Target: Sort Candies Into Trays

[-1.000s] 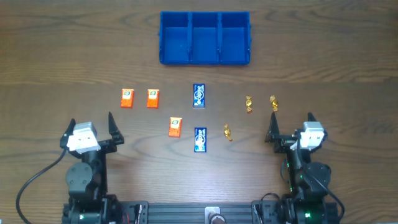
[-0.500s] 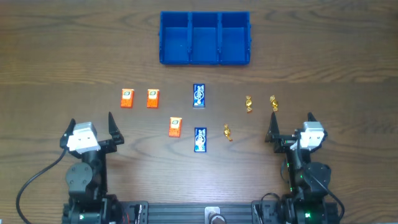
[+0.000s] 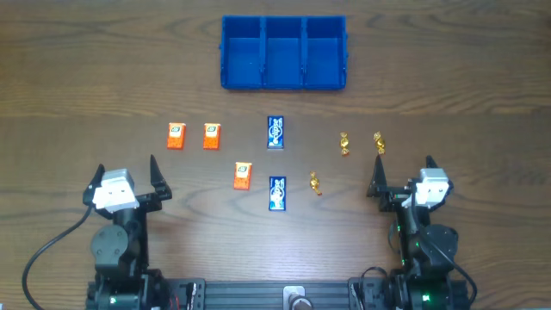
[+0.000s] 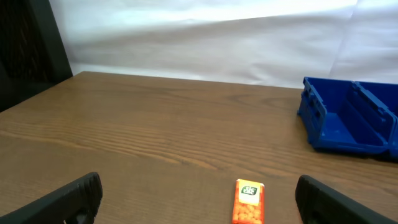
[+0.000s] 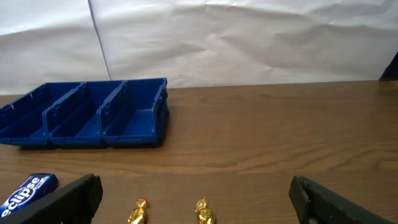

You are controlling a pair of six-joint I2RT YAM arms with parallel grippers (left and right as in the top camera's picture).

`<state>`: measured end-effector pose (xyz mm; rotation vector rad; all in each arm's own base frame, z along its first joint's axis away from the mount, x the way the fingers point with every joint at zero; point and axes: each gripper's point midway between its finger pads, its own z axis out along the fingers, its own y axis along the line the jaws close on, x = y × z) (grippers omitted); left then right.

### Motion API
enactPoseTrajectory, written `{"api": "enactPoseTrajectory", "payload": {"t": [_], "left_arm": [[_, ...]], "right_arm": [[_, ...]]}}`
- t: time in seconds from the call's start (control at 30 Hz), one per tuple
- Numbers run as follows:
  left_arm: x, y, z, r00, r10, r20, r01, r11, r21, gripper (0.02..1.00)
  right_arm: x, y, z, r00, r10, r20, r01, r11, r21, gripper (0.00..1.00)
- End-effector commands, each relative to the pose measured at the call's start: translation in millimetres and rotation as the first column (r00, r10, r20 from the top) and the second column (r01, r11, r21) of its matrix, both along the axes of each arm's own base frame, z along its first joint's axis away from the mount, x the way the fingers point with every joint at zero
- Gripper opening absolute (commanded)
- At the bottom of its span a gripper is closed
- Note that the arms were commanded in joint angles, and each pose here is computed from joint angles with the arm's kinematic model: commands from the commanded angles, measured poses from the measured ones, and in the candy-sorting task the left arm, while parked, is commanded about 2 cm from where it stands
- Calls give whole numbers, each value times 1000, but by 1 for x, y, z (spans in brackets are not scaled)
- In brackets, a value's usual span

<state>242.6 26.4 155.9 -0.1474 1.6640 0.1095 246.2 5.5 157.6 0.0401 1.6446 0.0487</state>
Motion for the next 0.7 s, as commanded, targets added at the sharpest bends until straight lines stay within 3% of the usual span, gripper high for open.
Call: {"api": "enactPoseTrajectory", "payload": {"t": [0.03, 0.23, 0.43, 0.53, 0.7], "left_arm": [[0, -3, -8, 1000, -11, -11, 10, 998, -62, 996], [-4, -18, 49, 995, -95, -14, 94, 993, -74, 1000], [-1, -25, 120, 962, -138, -235, 116, 988, -102, 998], [11, -26, 126, 914, -142, -381, 107, 988, -112, 1000], [49, -30, 99, 787, -152, -598, 101, 988, -118, 987]], "right_arm": [[0, -4, -1, 1000, -19, -1, 19, 1000, -14, 998], [0, -4, 0, 1000, -19, -1, 19, 1000, -14, 998], [0, -4, 0, 1000, -19, -1, 19, 1000, -14, 998], [0, -4, -1, 1000, -19, -1, 19, 1000, -14, 998], [0, -4, 0, 1000, -18, -1, 18, 1000, -14, 998]]}}
